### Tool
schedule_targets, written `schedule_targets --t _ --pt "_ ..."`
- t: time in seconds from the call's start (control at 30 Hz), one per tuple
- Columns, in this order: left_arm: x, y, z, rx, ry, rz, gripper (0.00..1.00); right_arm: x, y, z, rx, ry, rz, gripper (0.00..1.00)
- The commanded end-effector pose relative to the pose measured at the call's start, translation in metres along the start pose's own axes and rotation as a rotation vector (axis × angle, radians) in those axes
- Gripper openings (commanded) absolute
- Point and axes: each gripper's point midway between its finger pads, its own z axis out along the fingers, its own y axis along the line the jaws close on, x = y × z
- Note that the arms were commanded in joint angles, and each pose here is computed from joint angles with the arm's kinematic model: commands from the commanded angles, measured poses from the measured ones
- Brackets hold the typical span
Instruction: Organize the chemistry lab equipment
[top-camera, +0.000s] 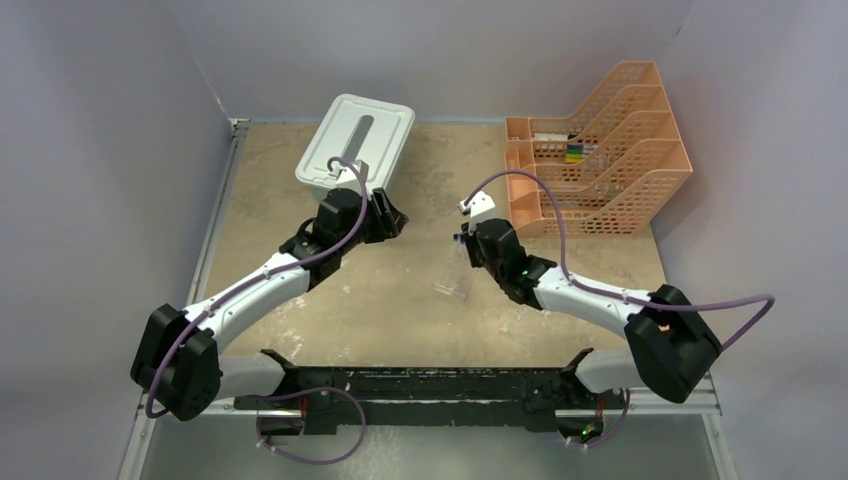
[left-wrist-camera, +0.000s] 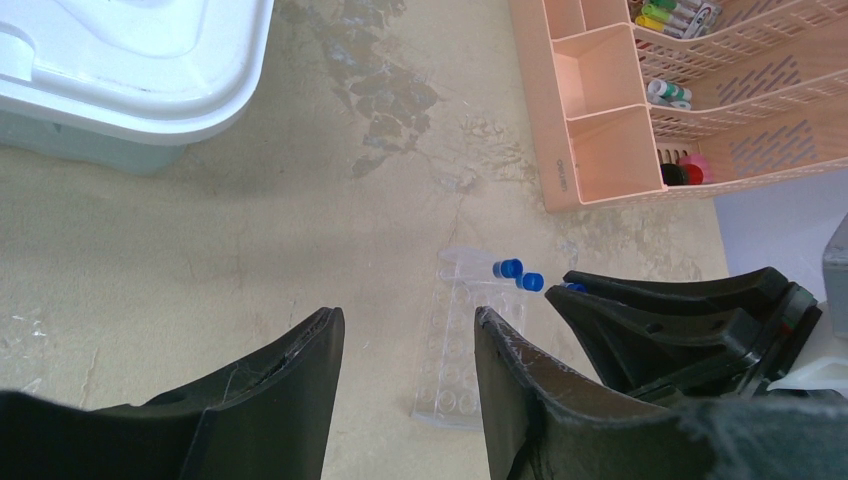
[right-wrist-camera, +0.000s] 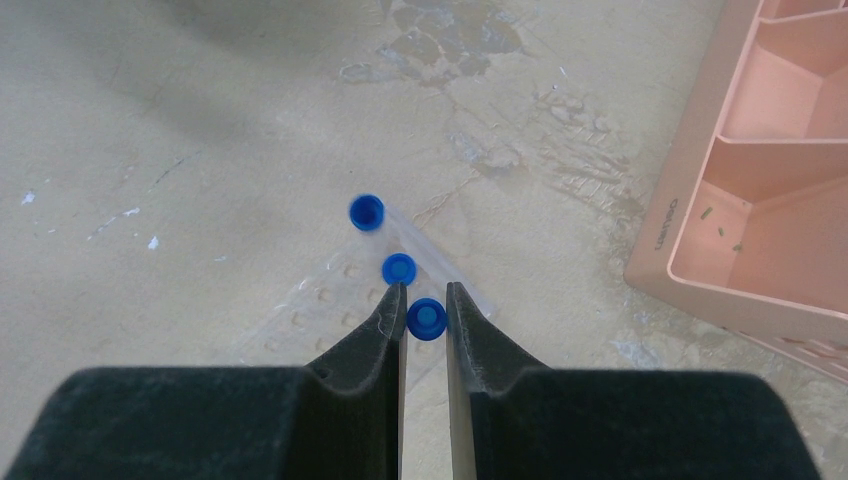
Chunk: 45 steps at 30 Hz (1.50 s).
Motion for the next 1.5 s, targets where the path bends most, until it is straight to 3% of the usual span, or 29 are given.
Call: schedule_targets --t 0.0,0.2,0.5,0.67,0.9,1.1,1.47 --pt "-0.013 -0.006 -0.003 0.02 -0.043 -0.011 0.49 -0.012 0.003 0.003 -0.003 -0.029 0.001 0.12" --pt "-0.013 -0.007 -0.003 0.023 -0.045 -0.012 0.49 -0.007 0.002 0.007 0.004 -0.014 -0.015 0.17" --pt "-0.016 -0.009 -0.003 0.032 -0.047 -0.001 0.49 -0.016 0.0 0.007 0.034 -0.005 0.024 0.45" --pt "-0.016 -0.01 -0.004 0.034 -0.049 0.003 0.49 -0.032 -0.005 -0.001 0.043 -0.029 0.045 0.46" --pt "-0.016 -0.01 -0.004 0.038 -0.049 0.007 0.49 -0.032 -0.016 -0.006 0.06 -0.002 0.058 0.41" --pt "-0.016 -0.01 -0.005 0.037 -0.048 0.009 0.49 -0.023 0.003 -0.013 -0.102 0.073 0.076 0.53" --pt "-0.014 -0.01 -0.004 0.041 -0.044 0.004 0.49 0.002 0.002 -0.005 -0.111 0.193 0.054 0.54"
